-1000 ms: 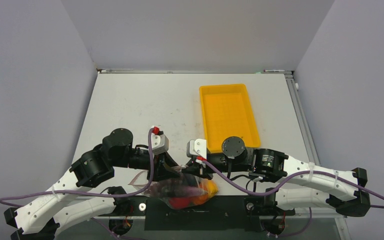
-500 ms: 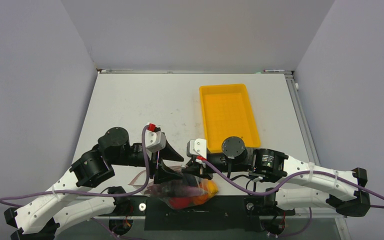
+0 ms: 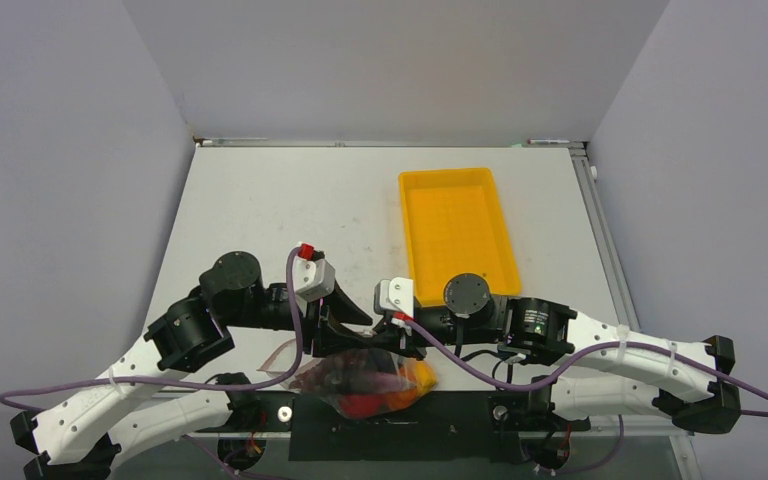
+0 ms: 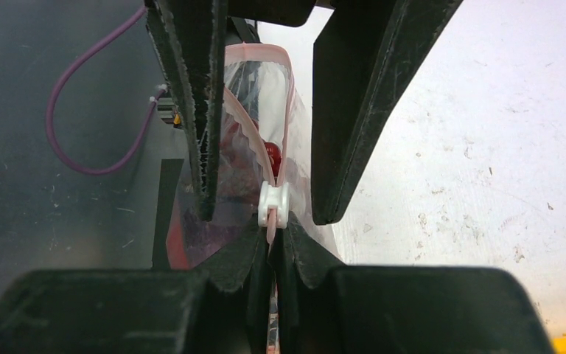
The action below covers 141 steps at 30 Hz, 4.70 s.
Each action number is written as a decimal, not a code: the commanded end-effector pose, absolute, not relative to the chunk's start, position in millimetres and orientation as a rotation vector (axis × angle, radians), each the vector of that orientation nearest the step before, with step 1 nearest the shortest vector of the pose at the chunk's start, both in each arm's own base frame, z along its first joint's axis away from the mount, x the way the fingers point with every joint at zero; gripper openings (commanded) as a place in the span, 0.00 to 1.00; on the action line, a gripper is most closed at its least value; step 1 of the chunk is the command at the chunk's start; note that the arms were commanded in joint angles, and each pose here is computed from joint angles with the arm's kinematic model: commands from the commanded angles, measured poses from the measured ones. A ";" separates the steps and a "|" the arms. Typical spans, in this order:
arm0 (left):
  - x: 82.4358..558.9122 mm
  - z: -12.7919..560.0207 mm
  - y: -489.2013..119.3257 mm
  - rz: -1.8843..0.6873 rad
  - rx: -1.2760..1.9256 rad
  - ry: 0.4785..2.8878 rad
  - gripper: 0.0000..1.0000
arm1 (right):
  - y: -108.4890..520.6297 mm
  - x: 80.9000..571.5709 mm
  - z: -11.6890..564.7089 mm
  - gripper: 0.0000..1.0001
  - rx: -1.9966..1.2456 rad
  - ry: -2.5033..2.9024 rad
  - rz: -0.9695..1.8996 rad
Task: Place the food in the zip-top bag and seal the zipper
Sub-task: Zip the zipper food storage bag at the center of the board, then place the zipper food storage bag at the center of the board.
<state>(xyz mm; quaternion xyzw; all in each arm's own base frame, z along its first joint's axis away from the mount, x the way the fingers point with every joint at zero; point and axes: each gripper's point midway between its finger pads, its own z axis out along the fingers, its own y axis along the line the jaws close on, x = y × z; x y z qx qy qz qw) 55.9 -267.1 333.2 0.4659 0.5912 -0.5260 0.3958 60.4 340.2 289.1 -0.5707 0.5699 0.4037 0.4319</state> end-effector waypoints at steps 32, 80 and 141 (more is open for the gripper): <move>59.6 331.0 -257.4 -1.256 1.179 1.510 0.00 | 322.4 73.1 348.6 0.05 -1.180 1.293 1.028; 66.1 298.0 -221.0 -1.114 1.045 1.660 0.00 | 208.2 128.4 425.2 0.05 -0.524 1.223 0.845; 97.5 323.7 -204.4 -0.974 0.820 1.638 0.88 | 219.5 135.5 414.4 0.05 -0.513 1.221 0.825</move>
